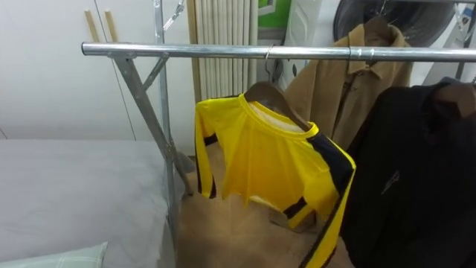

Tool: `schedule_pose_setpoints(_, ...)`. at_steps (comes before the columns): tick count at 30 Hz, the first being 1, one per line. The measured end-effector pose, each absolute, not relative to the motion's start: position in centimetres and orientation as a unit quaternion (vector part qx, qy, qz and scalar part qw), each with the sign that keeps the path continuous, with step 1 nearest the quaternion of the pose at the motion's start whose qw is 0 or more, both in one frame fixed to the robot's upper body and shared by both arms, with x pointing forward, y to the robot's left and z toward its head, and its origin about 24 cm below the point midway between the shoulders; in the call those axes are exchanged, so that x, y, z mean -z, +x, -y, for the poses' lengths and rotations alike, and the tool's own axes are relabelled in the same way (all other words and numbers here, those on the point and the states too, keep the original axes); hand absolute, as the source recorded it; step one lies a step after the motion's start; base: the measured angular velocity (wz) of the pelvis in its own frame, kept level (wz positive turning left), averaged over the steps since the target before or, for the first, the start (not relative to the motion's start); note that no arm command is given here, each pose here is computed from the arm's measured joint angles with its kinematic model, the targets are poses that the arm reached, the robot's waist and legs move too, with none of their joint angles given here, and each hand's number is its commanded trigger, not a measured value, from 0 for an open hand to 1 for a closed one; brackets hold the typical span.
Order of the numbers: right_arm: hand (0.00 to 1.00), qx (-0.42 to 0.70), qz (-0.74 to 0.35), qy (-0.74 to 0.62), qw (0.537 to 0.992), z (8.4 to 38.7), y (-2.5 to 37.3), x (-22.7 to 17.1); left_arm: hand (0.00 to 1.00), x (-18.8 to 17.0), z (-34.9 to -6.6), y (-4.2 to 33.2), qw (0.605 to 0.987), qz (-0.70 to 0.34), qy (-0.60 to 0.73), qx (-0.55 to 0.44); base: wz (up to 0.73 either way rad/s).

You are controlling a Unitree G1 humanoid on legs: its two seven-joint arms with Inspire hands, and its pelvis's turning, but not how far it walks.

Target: Hang clothes

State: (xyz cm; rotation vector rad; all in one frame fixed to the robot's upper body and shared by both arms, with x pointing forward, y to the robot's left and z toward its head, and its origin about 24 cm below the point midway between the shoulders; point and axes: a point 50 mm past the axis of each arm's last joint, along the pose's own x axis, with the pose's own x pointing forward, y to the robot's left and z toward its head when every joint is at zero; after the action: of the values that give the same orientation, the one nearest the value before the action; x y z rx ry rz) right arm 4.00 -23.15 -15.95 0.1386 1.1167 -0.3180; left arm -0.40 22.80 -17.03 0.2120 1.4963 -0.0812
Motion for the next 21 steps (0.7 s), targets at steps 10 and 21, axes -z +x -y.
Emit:
schedule_pose_setpoints(10, 0.0, 0.181, -0.548, 0.153, 0.802, 22.7, 2.4, 16.7, 0.0, 17.2, -22.7, -0.4, 0.718, -0.688, 0.098, 0.033, 0.03)
schedule_pose_setpoints(21, 0.0, 0.175, -0.551, 0.148, 0.802, 22.8, 2.6, 16.7, 0.0, 17.3, -22.4, -1.1, 0.714, -0.693, 0.1, 0.029, 0.08)
